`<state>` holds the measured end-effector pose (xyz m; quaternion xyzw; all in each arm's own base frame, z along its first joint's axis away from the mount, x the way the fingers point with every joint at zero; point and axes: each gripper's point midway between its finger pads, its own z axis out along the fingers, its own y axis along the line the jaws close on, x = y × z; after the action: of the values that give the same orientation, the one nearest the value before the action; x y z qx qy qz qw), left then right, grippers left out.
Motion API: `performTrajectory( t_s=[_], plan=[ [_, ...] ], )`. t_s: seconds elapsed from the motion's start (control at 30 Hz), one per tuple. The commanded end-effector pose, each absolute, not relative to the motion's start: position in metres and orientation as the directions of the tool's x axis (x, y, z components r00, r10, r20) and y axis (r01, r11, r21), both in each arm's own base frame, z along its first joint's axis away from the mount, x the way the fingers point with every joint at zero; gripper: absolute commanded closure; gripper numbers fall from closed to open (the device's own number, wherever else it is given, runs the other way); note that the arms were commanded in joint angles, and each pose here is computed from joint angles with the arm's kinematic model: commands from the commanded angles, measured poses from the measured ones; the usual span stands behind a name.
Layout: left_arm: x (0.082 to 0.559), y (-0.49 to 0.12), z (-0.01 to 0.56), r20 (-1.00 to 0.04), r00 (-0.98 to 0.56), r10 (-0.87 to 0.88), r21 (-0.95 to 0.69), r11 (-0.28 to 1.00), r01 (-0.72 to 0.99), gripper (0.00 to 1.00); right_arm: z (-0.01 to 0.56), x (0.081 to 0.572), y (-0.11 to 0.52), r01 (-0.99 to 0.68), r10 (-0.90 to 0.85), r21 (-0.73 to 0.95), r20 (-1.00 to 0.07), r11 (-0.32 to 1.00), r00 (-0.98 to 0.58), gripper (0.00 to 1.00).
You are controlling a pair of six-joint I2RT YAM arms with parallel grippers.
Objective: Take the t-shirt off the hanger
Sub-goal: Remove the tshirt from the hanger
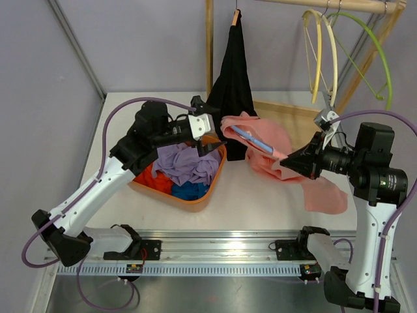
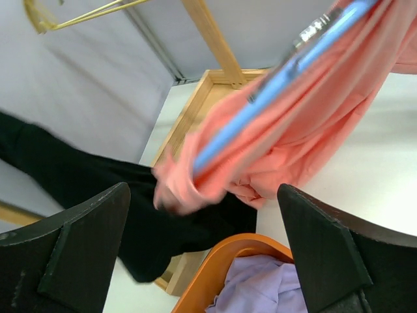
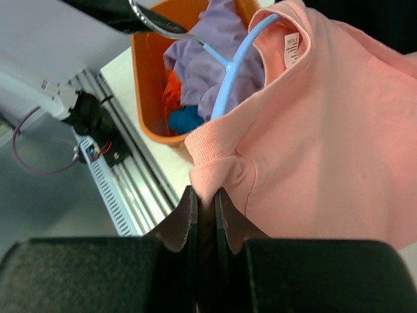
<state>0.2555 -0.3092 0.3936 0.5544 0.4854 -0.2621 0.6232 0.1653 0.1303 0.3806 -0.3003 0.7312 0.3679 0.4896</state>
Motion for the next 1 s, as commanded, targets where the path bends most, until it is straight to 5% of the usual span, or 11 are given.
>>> performTrajectory(
  t_s=[0.0, 0.33, 0.7, 0.97],
  plan=[
    [0.235, -0.324, 0.414, -0.838, 0.526, 0.146, 0.544, 0.159, 0.824, 0.03, 0.377, 0.136, 0.142, -0.887, -0.124, 0.203, -0.953, 0.415, -0.276, 1.00],
    [0.210, -0.349, 0.374, -0.857, 0.481, 0.184, 0.494, 0.028, 0.869, 0.13, 0.377, 0.127, 0.147, -0.916, -0.132, 0.238, -0.947, 0.323, -0.293, 1.00],
    [0.232, -0.356, 0.372, -0.838, 0.507, 0.204, 0.536, 0.126, 0.835, 0.41, 0.387, 0.124, 0.151, -0.939, -0.128, 0.222, -0.957, 0.261, -0.262, 1.00],
    [0.245, -0.365, 0.383, -0.817, 0.547, 0.180, 0.573, 0.163, 0.803, 0.34, 0.386, 0.121, 0.152, -0.944, -0.136, 0.213, -0.958, 0.252, -0.252, 1.00]
  ],
)
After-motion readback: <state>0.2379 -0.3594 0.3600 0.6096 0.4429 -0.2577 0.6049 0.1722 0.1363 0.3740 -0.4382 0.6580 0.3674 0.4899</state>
